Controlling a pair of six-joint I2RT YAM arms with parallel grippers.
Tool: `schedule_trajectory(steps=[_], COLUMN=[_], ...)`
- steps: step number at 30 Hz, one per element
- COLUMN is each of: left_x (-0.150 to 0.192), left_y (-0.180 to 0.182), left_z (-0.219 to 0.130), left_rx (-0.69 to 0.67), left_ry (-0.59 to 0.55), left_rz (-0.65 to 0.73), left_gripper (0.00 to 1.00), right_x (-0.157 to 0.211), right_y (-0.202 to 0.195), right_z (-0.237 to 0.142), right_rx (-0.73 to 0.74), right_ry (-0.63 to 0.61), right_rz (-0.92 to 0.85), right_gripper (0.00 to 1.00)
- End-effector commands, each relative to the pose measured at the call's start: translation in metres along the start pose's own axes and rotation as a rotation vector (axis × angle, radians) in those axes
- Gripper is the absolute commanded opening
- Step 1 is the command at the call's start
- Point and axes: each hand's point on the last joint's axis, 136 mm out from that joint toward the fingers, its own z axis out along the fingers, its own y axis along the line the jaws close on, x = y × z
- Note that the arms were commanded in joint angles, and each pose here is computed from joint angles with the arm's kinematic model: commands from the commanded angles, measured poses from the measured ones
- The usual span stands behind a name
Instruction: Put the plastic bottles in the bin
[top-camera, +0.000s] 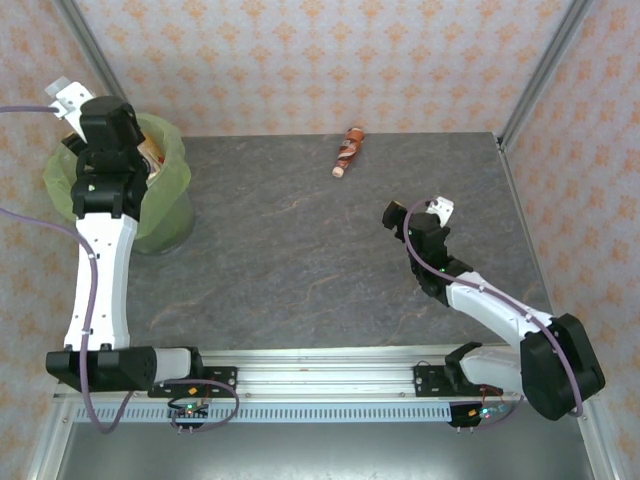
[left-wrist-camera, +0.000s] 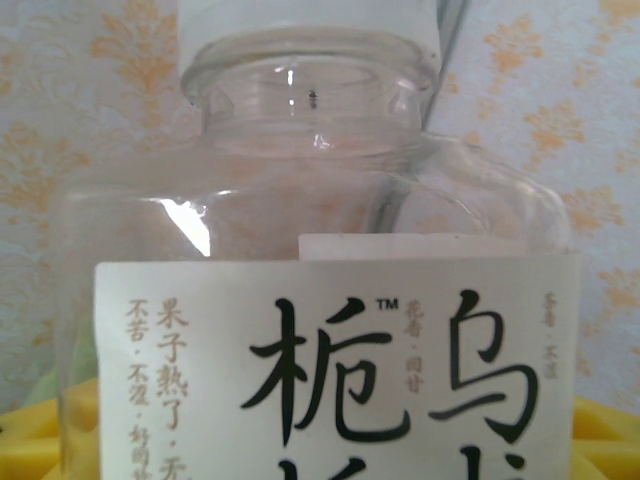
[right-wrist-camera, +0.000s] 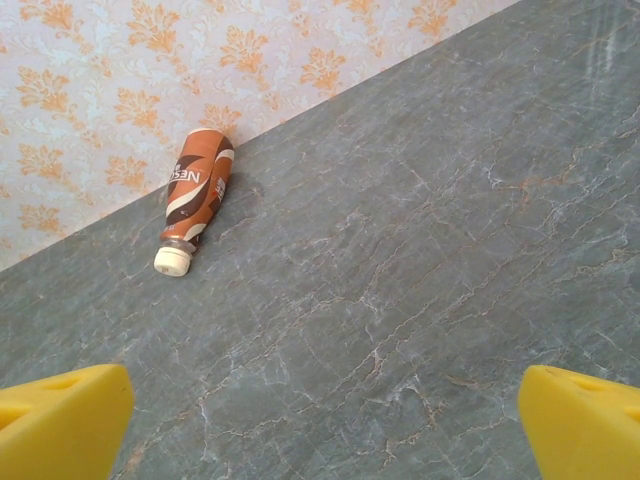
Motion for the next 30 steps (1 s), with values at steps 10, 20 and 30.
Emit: schedule_trajectory(steps=[10,20,30], left_x=[0.022,0.045,0.062], left_y=[0.038,0.045,0.034], left_z=[0.068,0.092,0.106], left_rx=[-0.101,-0.212,-0.223], left_ry=[0.099,0.225,0.349], left_rz=[-0.143,-0.095,-0.141], left_gripper=[0.51,0.58,0.95], right_x=[-0.002,0.001,0.001], right_y=[-0.016,-0.02,-0.02], right_z=[-0.008,-0.01,-0.01], right_rx=[0.044,0.055,0.054], right_ry=[-0.021,-0.017,-0.012], right_rz=[-0.04,-0.049,-0.054], right_gripper=[0.99,0.99,0.99])
